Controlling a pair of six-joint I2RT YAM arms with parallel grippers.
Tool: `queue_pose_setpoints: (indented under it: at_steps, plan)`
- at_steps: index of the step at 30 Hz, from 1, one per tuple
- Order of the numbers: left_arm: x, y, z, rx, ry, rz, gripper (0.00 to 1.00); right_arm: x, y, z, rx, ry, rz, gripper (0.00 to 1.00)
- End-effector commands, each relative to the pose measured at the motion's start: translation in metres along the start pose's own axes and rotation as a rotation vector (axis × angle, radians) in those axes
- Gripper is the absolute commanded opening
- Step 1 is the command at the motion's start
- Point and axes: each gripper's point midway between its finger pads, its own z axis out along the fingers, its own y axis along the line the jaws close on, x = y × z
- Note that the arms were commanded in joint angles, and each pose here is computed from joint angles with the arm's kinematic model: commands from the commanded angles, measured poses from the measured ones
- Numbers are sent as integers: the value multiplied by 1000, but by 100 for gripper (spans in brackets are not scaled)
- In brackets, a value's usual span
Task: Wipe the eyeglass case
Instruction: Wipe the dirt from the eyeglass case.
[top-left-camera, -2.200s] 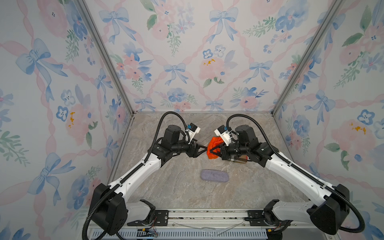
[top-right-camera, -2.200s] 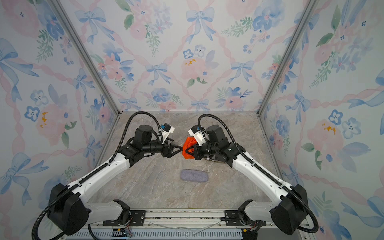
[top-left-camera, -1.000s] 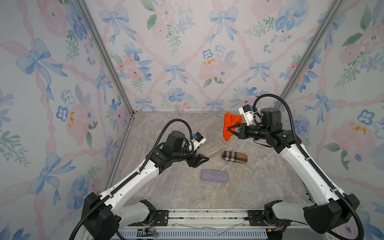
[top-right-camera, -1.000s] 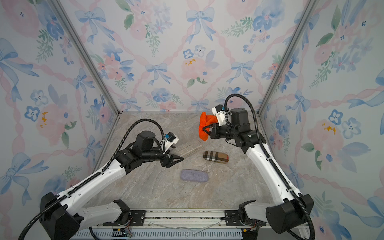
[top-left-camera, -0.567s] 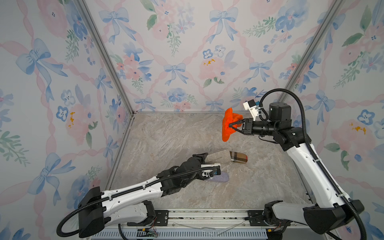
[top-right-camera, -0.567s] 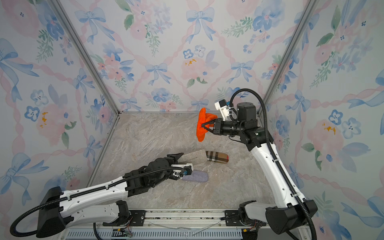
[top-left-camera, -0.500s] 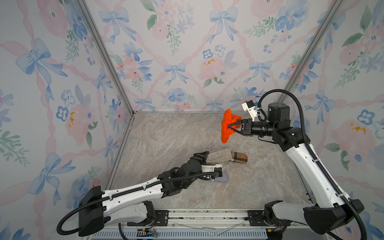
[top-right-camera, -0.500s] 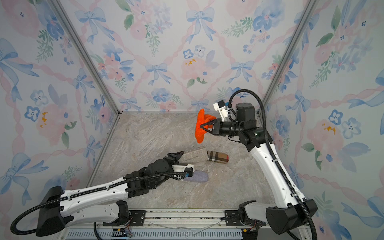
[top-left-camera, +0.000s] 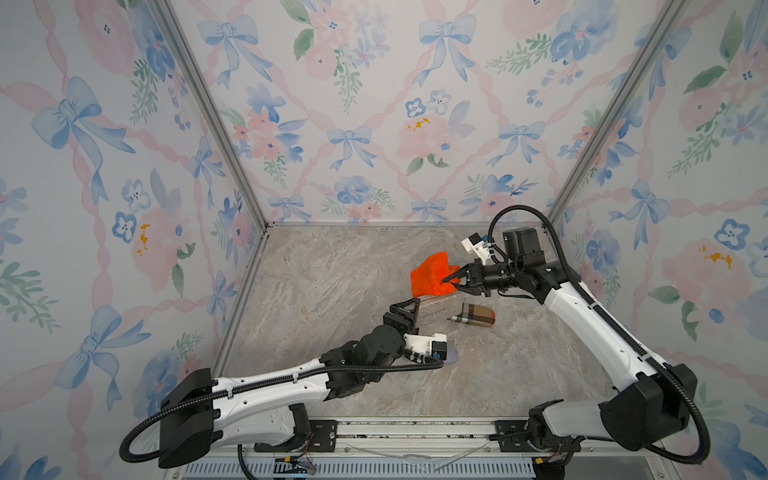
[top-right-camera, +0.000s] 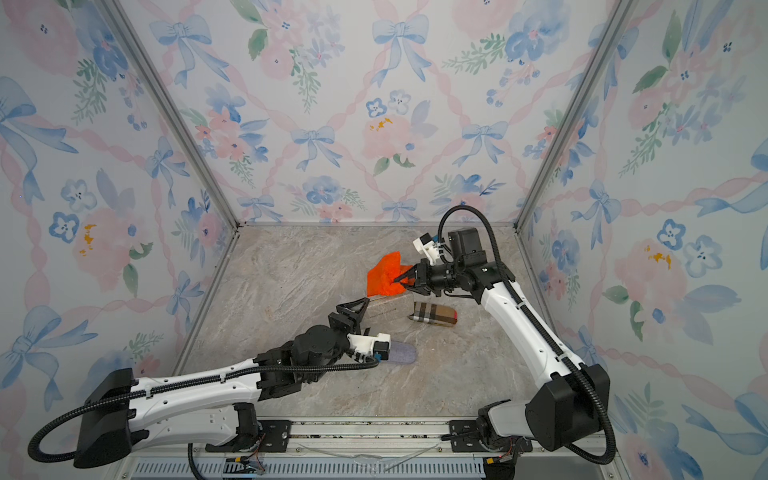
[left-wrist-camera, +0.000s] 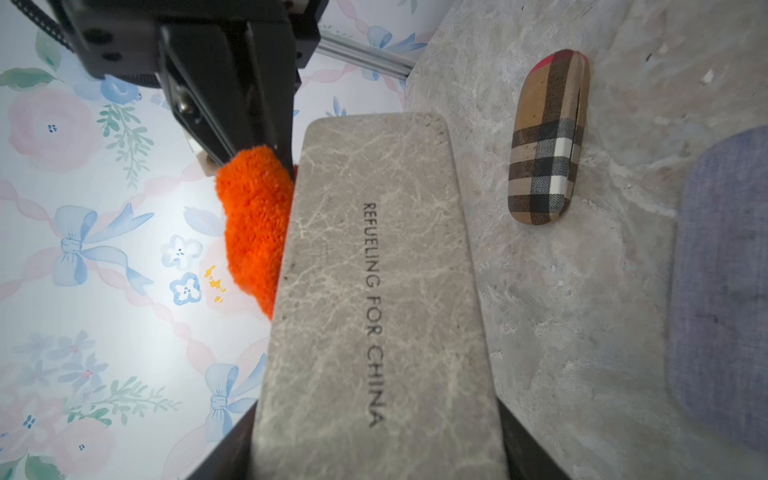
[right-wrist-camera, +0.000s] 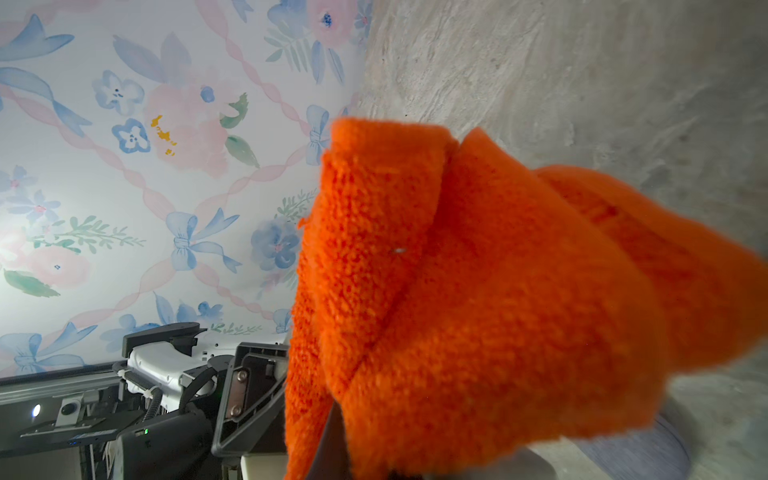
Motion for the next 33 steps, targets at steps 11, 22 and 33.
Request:
queue_pose_setpoints:
  at_steps: [11,22,33]
  plan:
    - [19,43,1,-135,52,-126,35,44,30,17,-45,159,-44,0]
    - [16,46,-2,-136,38,-135,35,40,5,23,49,138,-76,0]
    - [21,48,-10,-156,51,-147,34,32,-29,23,76,103,-29,0]
